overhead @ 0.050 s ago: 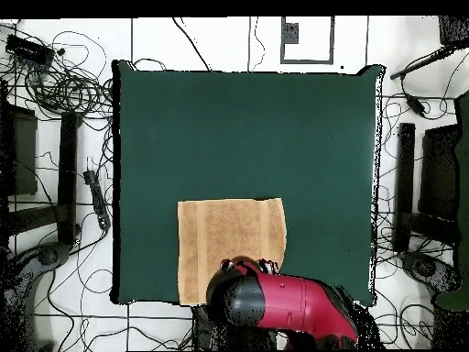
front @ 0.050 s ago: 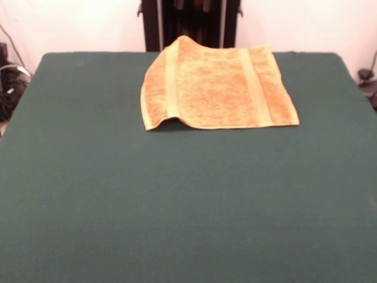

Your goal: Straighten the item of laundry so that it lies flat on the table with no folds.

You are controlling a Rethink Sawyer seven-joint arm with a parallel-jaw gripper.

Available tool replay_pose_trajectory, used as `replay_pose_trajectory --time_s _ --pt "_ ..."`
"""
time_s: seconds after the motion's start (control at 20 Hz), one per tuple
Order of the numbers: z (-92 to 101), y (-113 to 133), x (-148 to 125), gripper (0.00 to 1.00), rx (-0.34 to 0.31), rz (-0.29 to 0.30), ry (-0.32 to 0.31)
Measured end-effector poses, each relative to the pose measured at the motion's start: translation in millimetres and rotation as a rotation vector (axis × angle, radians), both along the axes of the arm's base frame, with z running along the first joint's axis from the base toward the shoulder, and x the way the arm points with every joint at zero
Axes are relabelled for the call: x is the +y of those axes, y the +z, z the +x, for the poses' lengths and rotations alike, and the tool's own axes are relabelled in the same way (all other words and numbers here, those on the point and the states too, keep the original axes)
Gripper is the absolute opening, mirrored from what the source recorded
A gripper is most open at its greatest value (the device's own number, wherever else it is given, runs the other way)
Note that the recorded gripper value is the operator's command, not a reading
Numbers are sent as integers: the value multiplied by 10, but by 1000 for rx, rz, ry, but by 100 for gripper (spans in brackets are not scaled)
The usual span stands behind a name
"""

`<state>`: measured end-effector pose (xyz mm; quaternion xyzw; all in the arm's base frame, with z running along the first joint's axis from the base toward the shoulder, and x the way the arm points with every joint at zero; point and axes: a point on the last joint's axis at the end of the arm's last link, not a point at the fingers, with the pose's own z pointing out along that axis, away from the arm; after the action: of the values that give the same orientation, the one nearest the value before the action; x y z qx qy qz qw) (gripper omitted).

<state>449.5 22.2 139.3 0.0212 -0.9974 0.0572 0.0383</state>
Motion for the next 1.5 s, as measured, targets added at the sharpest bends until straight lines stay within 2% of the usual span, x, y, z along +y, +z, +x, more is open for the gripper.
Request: replay_pose_trajectory --time_s 0.65,1.25,1.5 --pt "696 -130 -91 100 -73 -17 20" --pt "1103 -127 -37 100 -125 -32 50" --pt "1224 -175 -34 100 -124 -35 55"
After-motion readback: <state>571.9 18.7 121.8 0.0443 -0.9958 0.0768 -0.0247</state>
